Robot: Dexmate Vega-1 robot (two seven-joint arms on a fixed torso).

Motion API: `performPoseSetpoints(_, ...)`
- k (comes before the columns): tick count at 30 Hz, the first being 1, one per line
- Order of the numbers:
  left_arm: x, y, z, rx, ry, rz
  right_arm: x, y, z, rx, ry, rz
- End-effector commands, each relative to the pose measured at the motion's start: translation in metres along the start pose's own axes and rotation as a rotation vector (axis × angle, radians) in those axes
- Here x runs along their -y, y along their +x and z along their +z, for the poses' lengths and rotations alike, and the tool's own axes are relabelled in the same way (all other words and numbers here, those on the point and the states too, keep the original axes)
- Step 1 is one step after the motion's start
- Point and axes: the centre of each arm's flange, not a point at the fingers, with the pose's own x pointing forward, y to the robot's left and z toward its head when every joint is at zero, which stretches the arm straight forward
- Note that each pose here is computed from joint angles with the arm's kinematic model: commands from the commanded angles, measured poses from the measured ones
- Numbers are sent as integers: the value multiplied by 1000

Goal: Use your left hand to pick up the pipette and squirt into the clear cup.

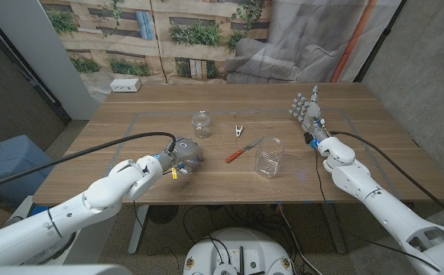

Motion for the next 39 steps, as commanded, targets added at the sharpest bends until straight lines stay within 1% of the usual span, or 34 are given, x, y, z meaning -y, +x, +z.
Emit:
performPoseSetpoints(1,2,1,1,-4,-2,1,0,0,0,0,0,0)
performPoseSetpoints(8,3,3,3,-2,-2,7,0,0,0,0,0,0)
performPoseSetpoints(16,1,4,3,-17,-10,23,0,0,0,0,0,0)
performPoseSetpoints(24,1,5,5,-23,-23,16,0,0,0,0,0,0)
performPoseSetpoints(32,1,5,5,-41,-31,15,0,0,0,-1,0,0)
performPoseSetpoints(39,2,5,7,-41,-34,13,0,0,0,-1,0,0)
